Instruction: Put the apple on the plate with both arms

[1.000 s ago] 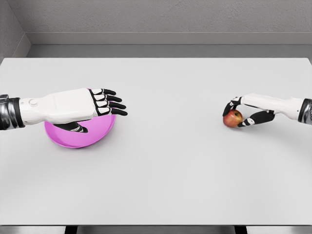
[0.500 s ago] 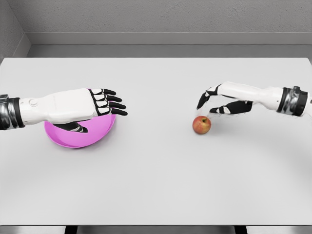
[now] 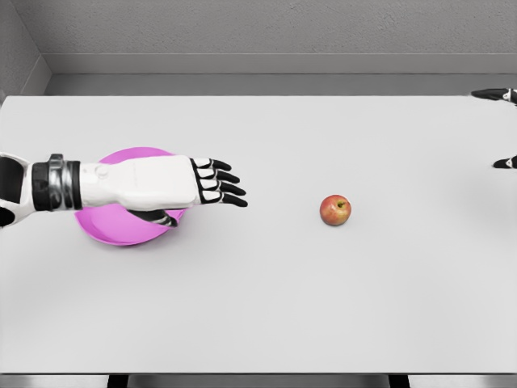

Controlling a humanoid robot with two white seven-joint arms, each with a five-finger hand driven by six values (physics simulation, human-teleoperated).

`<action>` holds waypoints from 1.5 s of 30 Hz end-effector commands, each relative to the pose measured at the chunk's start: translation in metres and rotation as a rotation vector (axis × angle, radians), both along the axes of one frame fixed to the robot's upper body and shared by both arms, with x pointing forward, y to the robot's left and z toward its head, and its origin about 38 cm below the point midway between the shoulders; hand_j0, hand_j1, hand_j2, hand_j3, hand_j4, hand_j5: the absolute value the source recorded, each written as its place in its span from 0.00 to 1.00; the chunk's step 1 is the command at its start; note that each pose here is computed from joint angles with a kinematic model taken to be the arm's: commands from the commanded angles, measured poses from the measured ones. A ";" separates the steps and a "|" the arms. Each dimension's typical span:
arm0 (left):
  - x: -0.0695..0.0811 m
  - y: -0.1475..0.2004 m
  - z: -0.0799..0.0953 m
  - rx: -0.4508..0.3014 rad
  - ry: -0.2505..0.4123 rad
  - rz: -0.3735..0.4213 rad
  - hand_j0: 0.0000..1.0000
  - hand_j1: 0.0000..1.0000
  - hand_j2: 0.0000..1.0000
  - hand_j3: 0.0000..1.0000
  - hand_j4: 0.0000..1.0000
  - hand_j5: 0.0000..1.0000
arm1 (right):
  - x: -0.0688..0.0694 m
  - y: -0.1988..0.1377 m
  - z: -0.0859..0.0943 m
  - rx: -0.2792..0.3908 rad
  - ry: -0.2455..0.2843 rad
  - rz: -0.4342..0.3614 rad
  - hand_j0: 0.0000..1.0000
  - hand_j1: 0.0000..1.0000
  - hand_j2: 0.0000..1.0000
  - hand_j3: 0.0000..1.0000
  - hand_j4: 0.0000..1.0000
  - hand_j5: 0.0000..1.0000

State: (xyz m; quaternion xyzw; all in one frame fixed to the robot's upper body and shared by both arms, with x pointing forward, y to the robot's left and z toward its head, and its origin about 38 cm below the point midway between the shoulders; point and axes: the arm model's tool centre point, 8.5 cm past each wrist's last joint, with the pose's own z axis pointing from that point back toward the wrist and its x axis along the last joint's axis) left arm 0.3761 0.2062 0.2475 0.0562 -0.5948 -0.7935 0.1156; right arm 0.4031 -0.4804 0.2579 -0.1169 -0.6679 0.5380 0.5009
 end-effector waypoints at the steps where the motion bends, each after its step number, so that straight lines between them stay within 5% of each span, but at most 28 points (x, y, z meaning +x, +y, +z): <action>1: -0.001 -0.025 0.000 -0.014 0.010 -0.054 1.00 1.00 1.00 1.00 1.00 1.00 | -0.003 -0.017 0.008 -0.004 -0.006 -0.045 1.00 1.00 1.00 1.00 1.00 1.00; 5: 0.003 -0.069 0.018 -0.053 -0.030 -0.140 1.00 1.00 1.00 1.00 1.00 1.00 | -0.002 0.013 0.003 -0.011 -0.001 0.045 1.00 1.00 1.00 1.00 1.00 1.00; 10: 0.057 -0.105 0.009 -0.072 0.023 -0.069 1.00 1.00 1.00 1.00 1.00 1.00 | 0.002 0.061 0.024 -0.056 -0.055 0.193 1.00 1.00 1.00 1.00 1.00 1.00; 13: 0.072 -0.116 0.007 -0.084 0.041 -0.046 1.00 1.00 1.00 1.00 1.00 1.00 | 0.005 0.074 0.025 -0.141 -0.064 0.227 1.00 1.00 1.00 1.00 1.00 1.00; 21: 0.044 -0.191 0.001 -0.078 0.064 -0.213 1.00 1.00 1.00 1.00 1.00 1.00 | 0.008 0.085 0.034 -0.200 -0.094 0.254 1.00 1.00 1.00 1.00 1.00 1.00; 31: 0.053 -0.191 -0.020 0.001 0.062 -0.182 1.00 1.00 1.00 1.00 1.00 1.00 | 0.008 0.086 0.037 -0.216 -0.102 0.256 1.00 1.00 1.00 1.00 1.00 1.00; 38: 0.043 -0.204 -0.033 0.056 0.048 -0.222 1.00 1.00 1.00 1.00 1.00 1.00 | 0.009 0.086 0.038 -0.226 -0.106 0.256 1.00 1.00 1.00 1.00 1.00 1.00; 45: 0.056 -0.202 -0.043 0.092 0.047 -0.170 1.00 1.00 1.00 1.00 1.00 1.00 | 0.009 0.087 0.037 -0.245 -0.106 0.258 1.00 1.00 1.00 1.00 1.00 1.00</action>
